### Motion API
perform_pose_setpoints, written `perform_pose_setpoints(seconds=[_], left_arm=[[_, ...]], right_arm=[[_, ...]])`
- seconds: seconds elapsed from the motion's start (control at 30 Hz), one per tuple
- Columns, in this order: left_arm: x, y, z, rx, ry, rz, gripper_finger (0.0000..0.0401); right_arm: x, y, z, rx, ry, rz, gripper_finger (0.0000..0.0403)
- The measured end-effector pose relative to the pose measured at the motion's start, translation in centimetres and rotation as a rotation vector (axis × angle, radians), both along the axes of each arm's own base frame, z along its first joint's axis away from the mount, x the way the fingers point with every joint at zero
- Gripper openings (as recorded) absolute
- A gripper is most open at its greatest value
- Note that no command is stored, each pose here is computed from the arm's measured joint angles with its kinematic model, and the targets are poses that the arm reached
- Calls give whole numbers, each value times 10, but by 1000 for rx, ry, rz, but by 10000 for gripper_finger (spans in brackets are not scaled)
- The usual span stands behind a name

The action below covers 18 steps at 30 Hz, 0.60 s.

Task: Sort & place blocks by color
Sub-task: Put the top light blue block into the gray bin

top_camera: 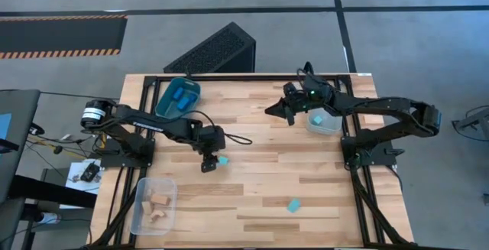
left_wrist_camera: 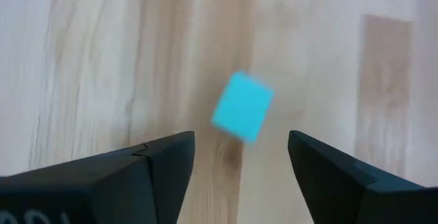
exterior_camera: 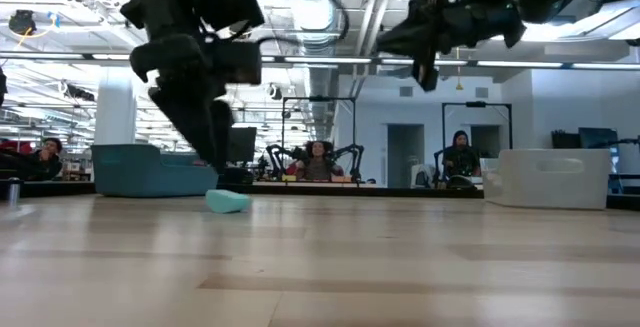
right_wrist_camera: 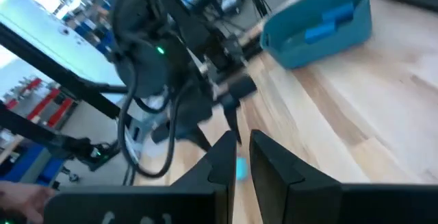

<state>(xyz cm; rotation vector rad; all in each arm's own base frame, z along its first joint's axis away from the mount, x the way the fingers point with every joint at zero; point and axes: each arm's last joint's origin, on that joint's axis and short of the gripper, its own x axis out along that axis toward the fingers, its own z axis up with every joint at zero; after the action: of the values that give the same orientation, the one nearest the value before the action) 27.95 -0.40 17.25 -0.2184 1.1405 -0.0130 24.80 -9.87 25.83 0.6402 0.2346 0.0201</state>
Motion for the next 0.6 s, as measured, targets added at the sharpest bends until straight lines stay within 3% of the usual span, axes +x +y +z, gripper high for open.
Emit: perform_pose_setpoints(seconds=[0.17, 0.4, 0.6], left_arm=[[12, -3, 4, 55, -156, -230, 214], [14, -4, 5, 86, -184, -281, 213], [12, -11, 0, 165, -160, -415, 213]], right_arm=[[-12, 3, 21, -22, -85, -12, 67], [-16, 8, 28, -71, -113, 0, 67], [-12, 17, 29, -185, -128, 5, 86]])
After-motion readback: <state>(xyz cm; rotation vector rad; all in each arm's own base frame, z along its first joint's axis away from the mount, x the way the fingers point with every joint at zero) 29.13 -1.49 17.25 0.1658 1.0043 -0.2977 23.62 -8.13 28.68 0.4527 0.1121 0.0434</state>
